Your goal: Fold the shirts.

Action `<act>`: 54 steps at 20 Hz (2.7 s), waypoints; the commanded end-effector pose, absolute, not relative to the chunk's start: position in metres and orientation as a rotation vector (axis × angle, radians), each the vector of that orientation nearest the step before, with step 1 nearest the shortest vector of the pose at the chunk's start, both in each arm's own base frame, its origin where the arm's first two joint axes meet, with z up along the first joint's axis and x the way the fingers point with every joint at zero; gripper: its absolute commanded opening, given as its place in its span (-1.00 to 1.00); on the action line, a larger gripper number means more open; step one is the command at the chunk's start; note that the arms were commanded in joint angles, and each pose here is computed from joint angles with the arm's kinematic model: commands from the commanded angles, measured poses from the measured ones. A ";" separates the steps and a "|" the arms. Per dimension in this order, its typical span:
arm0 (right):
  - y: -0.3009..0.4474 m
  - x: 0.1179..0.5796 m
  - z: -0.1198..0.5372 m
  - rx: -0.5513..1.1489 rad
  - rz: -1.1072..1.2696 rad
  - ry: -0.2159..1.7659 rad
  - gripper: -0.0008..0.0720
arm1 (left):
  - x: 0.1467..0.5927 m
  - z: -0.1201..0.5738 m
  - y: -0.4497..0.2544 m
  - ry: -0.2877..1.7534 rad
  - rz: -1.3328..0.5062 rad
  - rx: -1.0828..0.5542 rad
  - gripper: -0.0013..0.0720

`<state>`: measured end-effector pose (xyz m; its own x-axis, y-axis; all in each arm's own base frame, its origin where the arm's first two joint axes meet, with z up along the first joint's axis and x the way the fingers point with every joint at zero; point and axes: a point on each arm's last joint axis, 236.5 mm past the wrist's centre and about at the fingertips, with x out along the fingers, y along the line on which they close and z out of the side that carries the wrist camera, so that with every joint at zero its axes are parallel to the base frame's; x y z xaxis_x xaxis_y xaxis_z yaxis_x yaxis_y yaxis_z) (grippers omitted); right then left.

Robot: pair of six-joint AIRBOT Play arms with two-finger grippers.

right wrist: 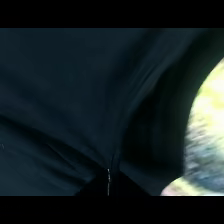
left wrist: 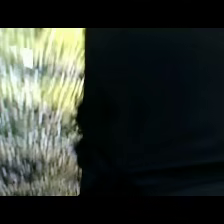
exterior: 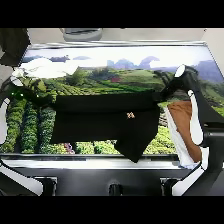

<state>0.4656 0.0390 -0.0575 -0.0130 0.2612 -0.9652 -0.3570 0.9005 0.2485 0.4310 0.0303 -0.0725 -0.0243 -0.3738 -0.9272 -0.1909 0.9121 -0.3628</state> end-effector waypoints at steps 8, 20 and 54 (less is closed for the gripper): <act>0.011 0.432 -0.016 -0.010 0.439 1.562 0.23 | 0.397 -0.032 0.048 1.668 -0.156 -0.483 0.48; 0.027 0.327 -0.008 -0.066 0.545 1.573 0.22 | 0.209 -0.111 0.024 1.652 -0.023 -0.692 0.45; 0.080 0.311 -0.038 0.139 0.582 1.321 -0.86 | 0.305 -0.035 0.042 1.266 -0.061 -0.604 -0.90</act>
<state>0.2869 0.0819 -0.0786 0.0603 0.4792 -0.8756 -0.2317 0.8600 0.4546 0.2831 0.0449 -0.0793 0.2376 -0.3548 -0.9042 -0.3504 0.8369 -0.4204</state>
